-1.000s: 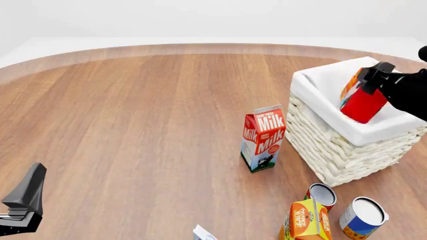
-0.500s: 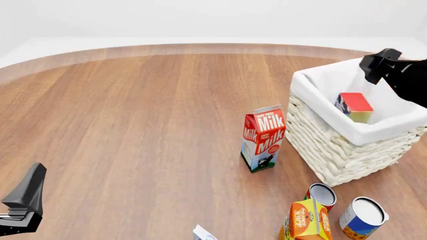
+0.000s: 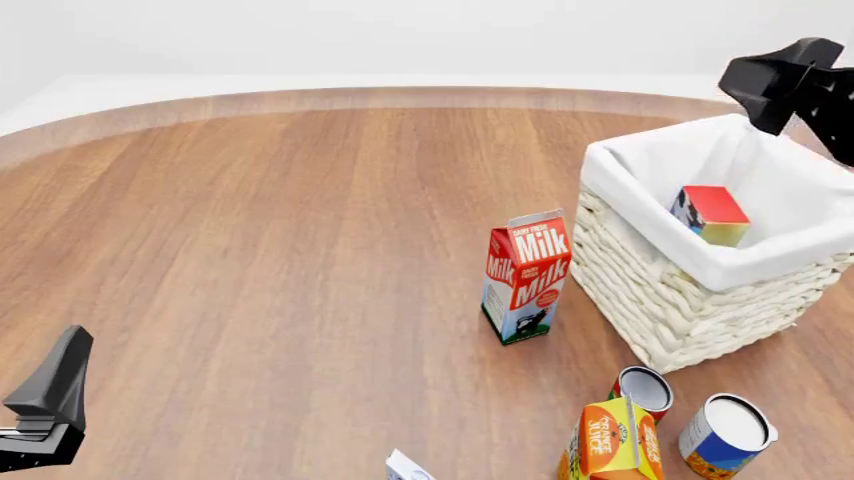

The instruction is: Pick up the cream cheese box and the butter, and put them in the basket.

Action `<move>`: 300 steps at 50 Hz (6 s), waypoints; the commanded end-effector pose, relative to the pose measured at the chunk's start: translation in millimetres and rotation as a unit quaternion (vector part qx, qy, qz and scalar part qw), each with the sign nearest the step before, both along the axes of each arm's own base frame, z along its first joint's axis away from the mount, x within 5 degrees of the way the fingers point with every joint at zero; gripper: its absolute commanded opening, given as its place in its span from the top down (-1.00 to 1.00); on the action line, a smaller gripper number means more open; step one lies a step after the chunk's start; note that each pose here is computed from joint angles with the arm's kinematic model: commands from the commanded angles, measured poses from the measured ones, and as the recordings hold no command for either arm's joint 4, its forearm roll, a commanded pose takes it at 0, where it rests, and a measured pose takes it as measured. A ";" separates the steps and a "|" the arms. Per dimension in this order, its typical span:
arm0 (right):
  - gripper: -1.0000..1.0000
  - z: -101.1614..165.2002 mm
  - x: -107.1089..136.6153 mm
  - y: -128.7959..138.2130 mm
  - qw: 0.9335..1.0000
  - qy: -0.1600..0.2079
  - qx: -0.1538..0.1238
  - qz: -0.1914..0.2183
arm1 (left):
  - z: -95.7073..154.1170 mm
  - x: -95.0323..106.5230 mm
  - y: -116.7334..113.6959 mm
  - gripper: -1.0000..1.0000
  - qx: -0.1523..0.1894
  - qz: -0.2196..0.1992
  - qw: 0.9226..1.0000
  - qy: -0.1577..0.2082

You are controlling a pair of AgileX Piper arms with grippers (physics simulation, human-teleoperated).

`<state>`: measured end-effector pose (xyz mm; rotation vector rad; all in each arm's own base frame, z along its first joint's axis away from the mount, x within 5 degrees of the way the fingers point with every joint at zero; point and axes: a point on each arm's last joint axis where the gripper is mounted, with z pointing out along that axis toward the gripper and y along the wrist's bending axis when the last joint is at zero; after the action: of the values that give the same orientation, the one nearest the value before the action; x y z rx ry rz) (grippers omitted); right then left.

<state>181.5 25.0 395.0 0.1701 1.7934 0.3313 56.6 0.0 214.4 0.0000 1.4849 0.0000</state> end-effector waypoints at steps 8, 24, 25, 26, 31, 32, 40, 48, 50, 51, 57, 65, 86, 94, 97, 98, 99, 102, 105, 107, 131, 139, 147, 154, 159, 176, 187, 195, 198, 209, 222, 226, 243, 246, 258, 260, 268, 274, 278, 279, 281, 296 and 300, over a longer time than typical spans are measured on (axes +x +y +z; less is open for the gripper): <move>-1.00 48.2 -48.8 23.8 0.992 -0.027 -0.035 0.116 | 0.0 0.0 0.0 -1.00 0.000 0.000 1.000 0.000; -1.00 62.0 -65.6 40.4 0.976 -0.041 -0.067 0.202 | 0.0 0.0 0.0 -1.00 0.000 0.000 1.000 0.000; -1.00 60.9 -66.7 41.7 0.975 -0.040 -0.070 0.209 | 0.0 0.0 0.0 -1.00 0.000 0.000 1.000 0.000; -1.00 60.9 -67.6 42.6 0.974 -0.040 -0.070 0.214 | 0.0 0.0 0.0 -1.00 0.000 0.000 1.000 0.000; -1.00 63.9 -73.7 46.5 0.967 -0.043 -0.077 0.239 | 0.0 0.0 0.0 -1.00 0.000 0.000 1.000 0.000; -1.00 64.1 -74.6 46.8 0.966 -0.043 -0.079 0.243 | 0.0 0.0 0.0 -1.00 0.000 0.000 1.000 0.000; -1.00 61.8 -78.7 52.2 0.957 -0.041 -0.095 0.271 | 0.0 0.0 0.0 -1.00 0.000 0.000 1.000 0.000; -1.00 60.2 -77.2 66.8 0.944 -0.043 -0.105 0.311 | 0.0 0.0 0.0 -1.00 0.000 0.000 1.000 0.000; -1.00 57.9 -76.6 71.6 0.939 -0.043 -0.108 0.322 | 0.0 0.0 0.0 -1.00 0.000 0.000 1.000 0.000; -1.00 58.1 -75.8 74.4 0.938 -0.042 -0.110 0.328 | 0.0 0.0 0.0 -1.00 0.000 0.000 1.000 0.000; -1.00 48.7 -74.2 87.1 0.926 -0.037 -0.120 0.355 | 0.0 0.0 0.0 -1.00 0.000 0.000 1.000 0.000; -1.00 39.2 -70.3 109.5 0.910 -0.031 -0.133 0.392 | 0.0 0.0 0.0 -1.00 0.000 0.000 1.000 0.000; -1.00 12.8 -69.3 165.7 0.869 -0.004 -0.159 0.468 | 0.0 0.0 0.0 -1.00 0.000 0.000 1.000 0.000; -1.00 -8.7 -68.4 181.7 0.862 0.007 -0.161 0.481 | 0.0 0.0 0.0 -1.00 0.000 0.000 1.000 0.000; -1.00 -11.6 -68.5 184.3 0.861 0.011 -0.160 0.483 | 0.0 0.0 0.0 -1.00 0.000 0.000 1.000 0.000; -1.00 -11.9 -68.9 185.6 0.860 0.012 -0.160 0.485 | 0.0 0.0 0.0 -1.00 0.000 0.000 1.000 0.000; -1.00 -13.0 -69.4 187.4 0.859 0.013 -0.160 0.487 | 0.0 0.0 0.0 -1.00 0.000 0.000 1.000 0.000; -1.00 -18.5 -69.4 189.8 0.857 0.019 -0.161 0.489 | 0.0 0.0 0.0 -1.00 0.000 0.000 1.000 0.000; -1.00 -22.7 -69.0 190.6 0.857 0.025 -0.162 0.488 | 0.0 0.0 0.0 -1.00 0.000 0.000 1.000 0.000; -1.00 -25.2 -69.1 191.8 0.856 0.028 -0.163 0.490 | 0.0 0.0 0.0 -1.00 0.000 0.000 1.000 0.000; -1.00 -47.2 -67.1 201.3 0.847 0.060 -0.184 0.495 | 0.0 0.0 0.0 -1.00 0.000 0.000 1.000 0.000; -1.00 -59.1 -64.3 205.6 0.835 0.079 -0.214 0.500 | 0.0 0.0 0.0 -1.00 0.000 0.000 1.000 0.000; -1.00 -66.1 -63.4 213.3 0.824 0.089 -0.235 0.508 | 0.0 0.0 0.0 -1.00 0.000 0.000 1.000 0.000; -1.00 -65.9 -63.0 219.1 0.814 0.093 -0.251 0.516 | 0.0 0.0 0.0 -1.00 0.000 0.000 1.000 0.000; -1.00 -68.5 -60.6 215.6 0.812 0.099 -0.261 0.513 | 0.0 0.0 0.0 -1.00 0.000 0.000 1.000 0.000; -1.00 -62.1 -56.4 238.1 0.795 0.098 -0.283 0.528 | 0.0 0.0 0.0 -1.00 0.000 0.000 1.000 0.000; -1.00 -77.9 -57.2 248.2 0.789 0.113 -0.286 0.532 | 0.0 0.0 0.0 -1.00 0.000 0.000 1.000 0.000; -1.00 -85.5 -56.9 248.3 0.789 0.121 -0.285 0.530 | 0.0 0.0 0.0 -1.00 0.000 0.000 1.000 0.000; -1.00 -87.6 -57.5 250.5 0.789 0.128 -0.283 0.530 | 0.0 0.0 0.0 -1.00 0.000 0.000 1.000 0.000; -1.00 -97.0 -55.8 247.2 0.795 0.140 -0.275 0.522 | 0.0 0.0 0.0 -1.00 0.000 0.000 1.000 0.000; -1.00 -100.5 -56.1 242.1 0.798 0.144 -0.272 0.517 | 0.0 0.0 0.0 -1.00 0.000 0.000 1.000 0.000; -1.00 -101.3 -55.7 241.5 0.800 0.148 -0.270 0.515 | 0.0 0.0 0.0 -1.00 0.000 0.000 1.000 0.000; -1.00 -115.4 -52.9 238.7 0.805 0.158 -0.264 0.506 | 0.0 0.0 0.0 -1.00 0.000 0.000 1.000 0.000; -1.00 -119.2 -52.9 237.4 0.806 0.161 -0.264 0.505 | 0.0 0.0 0.0 -1.00 0.000 0.000 1.000 0.000; -1.00 -118.1 -52.4 237.8 0.805 0.163 -0.266 0.505 | 0.0 0.0 0.0 -1.00 0.000 0.000 1.000 0.000; -1.00 -115.7 -53.4 240.4 0.803 0.165 -0.266 0.507 | 0.0 0.0 0.0 -1.00 0.000 0.000 1.000 0.000; -1.00 -130.8 -53.8 245.0 0.798 0.176 -0.271 0.508 | 0.0 0.0 0.0 -1.00 0.000 0.000 1.000 0.000; -1.00 -130.2 -50.6 240.7 0.801 0.179 -0.273 0.503 | 0.0 0.0 0.0 -1.00 0.000 0.000 1.000 0.000; -1.00 -133.6 -49.2 236.4 0.803 0.180 -0.273 0.499 | 0.0 0.0 0.0 -1.00 0.000 0.000 1.000 0.000; -1.00 -133.6 -49.2 236.3 0.803 0.180 -0.273 0.499 | 0.0 0.0 0.0 -1.00 0.000 0.000 1.000 0.000; -1.00 -138.5 -46.8 231.3 0.805 0.182 -0.273 0.493 | 0.0 0.0 0.0 -1.00 0.000 0.000 1.000 0.000; -1.00 -153.3 -50.3 238.4 0.803 0.197 -0.267 0.494 | 0.0 0.0 0.0 -1.00 0.000 0.000 1.000 0.000; -1.00 -153.1 -49.1 237.8 0.804 0.197 -0.267 0.492 | 0.0 0.0 0.0 -1.00 0.000 0.000 1.000 0.000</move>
<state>132.4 261.9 247.8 -1.2308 2.1766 0.5158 56.6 0.0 214.4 0.0000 1.4849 0.0000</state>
